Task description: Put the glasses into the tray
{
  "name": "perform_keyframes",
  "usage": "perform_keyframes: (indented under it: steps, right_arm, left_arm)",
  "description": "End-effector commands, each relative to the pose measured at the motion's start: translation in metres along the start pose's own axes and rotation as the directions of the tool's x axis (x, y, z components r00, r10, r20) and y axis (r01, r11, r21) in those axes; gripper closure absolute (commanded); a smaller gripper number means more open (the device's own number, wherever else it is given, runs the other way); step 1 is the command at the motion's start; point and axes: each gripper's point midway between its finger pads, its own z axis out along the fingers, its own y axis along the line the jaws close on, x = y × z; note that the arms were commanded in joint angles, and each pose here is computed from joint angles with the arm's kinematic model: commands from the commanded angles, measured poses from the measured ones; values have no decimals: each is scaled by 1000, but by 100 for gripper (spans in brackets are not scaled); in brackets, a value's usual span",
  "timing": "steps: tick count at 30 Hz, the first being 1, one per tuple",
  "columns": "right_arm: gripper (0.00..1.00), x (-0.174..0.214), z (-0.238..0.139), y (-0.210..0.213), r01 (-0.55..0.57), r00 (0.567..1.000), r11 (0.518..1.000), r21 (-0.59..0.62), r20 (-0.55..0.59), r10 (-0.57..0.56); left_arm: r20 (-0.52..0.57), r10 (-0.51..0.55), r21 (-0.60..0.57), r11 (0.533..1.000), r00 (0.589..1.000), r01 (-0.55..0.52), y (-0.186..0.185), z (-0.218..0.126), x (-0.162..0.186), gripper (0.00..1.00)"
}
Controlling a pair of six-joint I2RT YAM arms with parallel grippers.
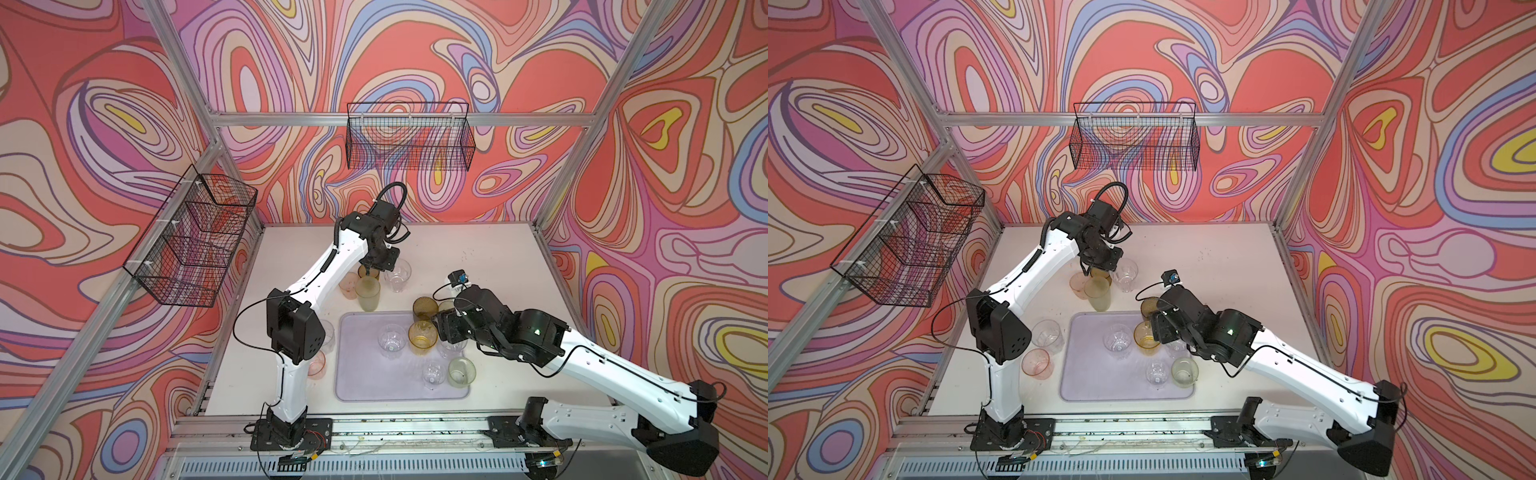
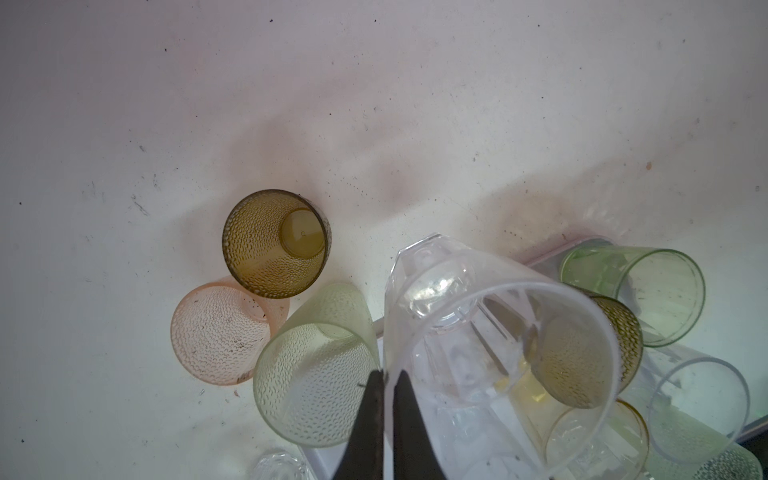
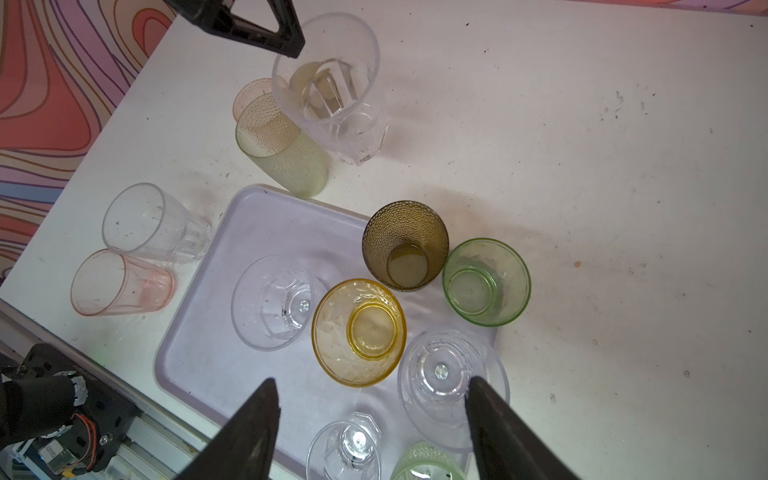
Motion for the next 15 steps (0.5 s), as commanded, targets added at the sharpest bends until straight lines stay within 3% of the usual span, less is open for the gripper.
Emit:
perform_keyframes:
  steps: [1,15]
  right_arm:
    - [26,-2,-3,-6,-19,1000,1000,12,25,18]
    - [26,0,-3,-8,-18,1000,1000,18,22,18]
  left_arm:
    - [39,-36,-20,999,999,37,9,-35,2,100]
    - [2,-91,-1,996,996,91,9,-51,31,100]
